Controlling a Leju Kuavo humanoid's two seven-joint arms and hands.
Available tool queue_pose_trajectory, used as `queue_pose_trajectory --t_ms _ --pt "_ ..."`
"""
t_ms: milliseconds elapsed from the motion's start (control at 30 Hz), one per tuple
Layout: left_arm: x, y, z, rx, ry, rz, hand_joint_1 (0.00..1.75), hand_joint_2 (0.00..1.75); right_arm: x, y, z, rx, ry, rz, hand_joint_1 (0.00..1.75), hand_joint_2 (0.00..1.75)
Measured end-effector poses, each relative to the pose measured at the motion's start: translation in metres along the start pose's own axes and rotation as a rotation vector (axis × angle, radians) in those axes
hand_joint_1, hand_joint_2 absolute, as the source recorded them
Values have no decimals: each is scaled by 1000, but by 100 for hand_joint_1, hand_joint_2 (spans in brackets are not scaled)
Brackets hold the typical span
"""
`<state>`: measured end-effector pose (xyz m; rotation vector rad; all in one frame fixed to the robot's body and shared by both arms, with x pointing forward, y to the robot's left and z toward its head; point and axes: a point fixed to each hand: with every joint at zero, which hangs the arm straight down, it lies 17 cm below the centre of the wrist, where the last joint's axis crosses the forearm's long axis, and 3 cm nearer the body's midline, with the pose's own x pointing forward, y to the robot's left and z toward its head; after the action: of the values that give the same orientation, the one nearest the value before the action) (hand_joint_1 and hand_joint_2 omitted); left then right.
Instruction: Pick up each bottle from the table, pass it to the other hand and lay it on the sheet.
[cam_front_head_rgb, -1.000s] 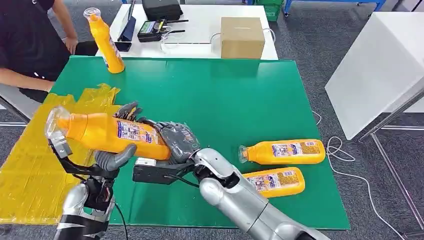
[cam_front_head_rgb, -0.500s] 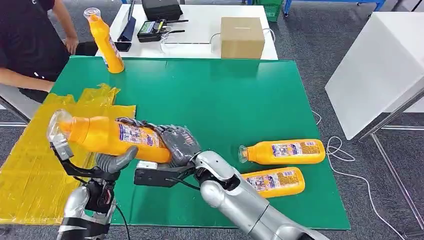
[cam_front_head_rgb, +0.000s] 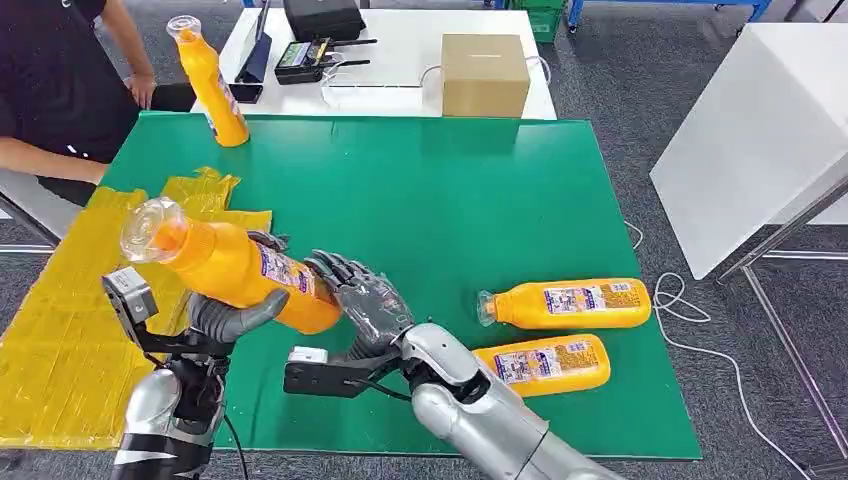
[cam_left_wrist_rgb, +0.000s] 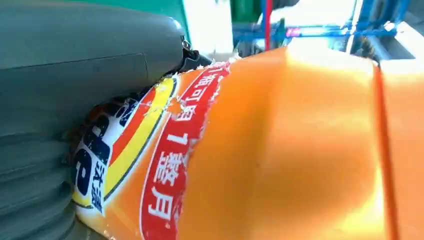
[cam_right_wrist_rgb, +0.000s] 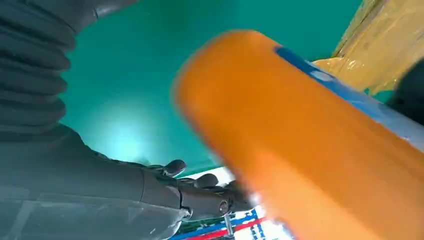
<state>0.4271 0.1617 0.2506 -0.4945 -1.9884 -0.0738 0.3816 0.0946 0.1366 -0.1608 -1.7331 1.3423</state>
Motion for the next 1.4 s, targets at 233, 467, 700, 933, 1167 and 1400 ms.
queue_pose_trajectory --t_ms 233,467,700,933,1167,1400 --pt "33 71 9 210 -129 -473 175 175 -7 -43 40 -149 -4 -3 0 0" --pt "46 120 46 323 -148 -1247 175 175 -11 -99 86 -294 -33 18 0 0" --pt "26 144 61 297 -36 -1560 175 175 -19 -117 110 -332 -33 38 0 0" --pt "-71 202 103 54 286 -1836 175 175 -62 -124 158 -327 40 102 0 0" --pt "-123 225 126 -71 456 -1814 175 175 -99 -128 205 -295 122 179 0 175" --pt "-133 244 123 -77 524 -1801 0 175 -123 -124 239 -225 182 234 0 175"
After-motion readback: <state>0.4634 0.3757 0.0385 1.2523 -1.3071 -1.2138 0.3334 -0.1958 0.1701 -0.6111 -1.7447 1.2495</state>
